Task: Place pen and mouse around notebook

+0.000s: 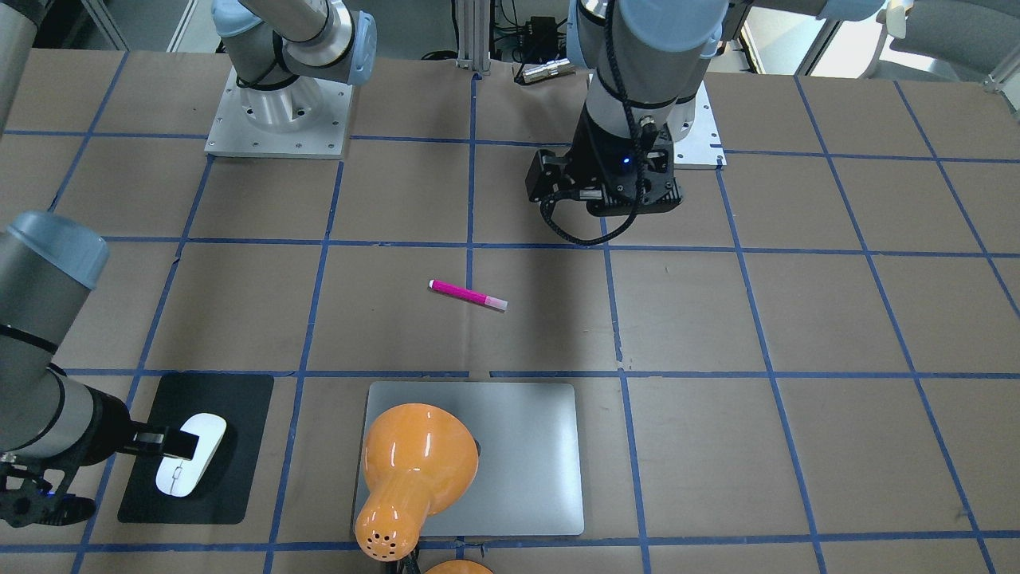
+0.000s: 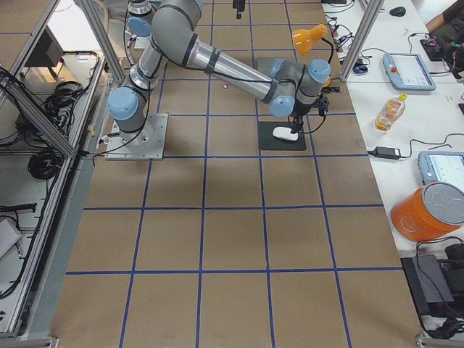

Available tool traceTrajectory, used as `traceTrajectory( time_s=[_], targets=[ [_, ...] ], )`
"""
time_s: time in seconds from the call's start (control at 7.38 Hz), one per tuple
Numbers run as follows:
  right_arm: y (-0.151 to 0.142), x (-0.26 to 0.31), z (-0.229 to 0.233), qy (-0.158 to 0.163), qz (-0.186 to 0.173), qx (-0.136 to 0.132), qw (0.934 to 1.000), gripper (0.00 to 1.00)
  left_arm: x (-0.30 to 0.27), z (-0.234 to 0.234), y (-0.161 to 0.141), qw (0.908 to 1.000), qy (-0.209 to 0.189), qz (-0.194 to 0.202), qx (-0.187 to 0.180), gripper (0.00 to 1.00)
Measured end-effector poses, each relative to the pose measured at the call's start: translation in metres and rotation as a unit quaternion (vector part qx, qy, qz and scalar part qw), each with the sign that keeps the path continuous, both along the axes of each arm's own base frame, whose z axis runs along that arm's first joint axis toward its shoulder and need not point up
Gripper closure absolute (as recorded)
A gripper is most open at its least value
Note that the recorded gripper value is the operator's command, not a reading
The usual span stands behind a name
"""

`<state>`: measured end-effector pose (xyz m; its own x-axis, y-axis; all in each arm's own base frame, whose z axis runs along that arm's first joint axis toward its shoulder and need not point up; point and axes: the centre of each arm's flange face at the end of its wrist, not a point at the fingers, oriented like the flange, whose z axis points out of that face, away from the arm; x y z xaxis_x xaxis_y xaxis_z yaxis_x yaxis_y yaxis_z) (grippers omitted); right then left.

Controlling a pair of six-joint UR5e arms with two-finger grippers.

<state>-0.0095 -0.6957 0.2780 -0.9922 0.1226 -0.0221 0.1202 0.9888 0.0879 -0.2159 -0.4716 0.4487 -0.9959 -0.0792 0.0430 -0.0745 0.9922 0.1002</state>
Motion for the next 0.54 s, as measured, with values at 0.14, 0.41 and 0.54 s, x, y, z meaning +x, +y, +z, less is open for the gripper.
traceTrajectory(
  time_s=[0.14, 0.41, 0.54],
  targets=[
    [0.020, 0.004, 0.040, 0.004, -0.011, 0.009, 0.9999, 0.00, 0.020, 0.017, 0.002, 0.9992, 0.003, -0.038, -0.013, 0.01],
    [0.072, 0.030, 0.127, 0.010, -0.049, 0.014, 0.9986, 0.00, 0.056, 0.037, 0.004, 0.9983, -0.002, -0.047, -0.033, 0.00],
    [0.101, 0.055, 0.161, 0.012, -0.057, 0.020, 0.9981, 0.00, 0.068, 0.042, 0.005, 0.9984, -0.003, -0.040, -0.040, 0.00]
  ],
)
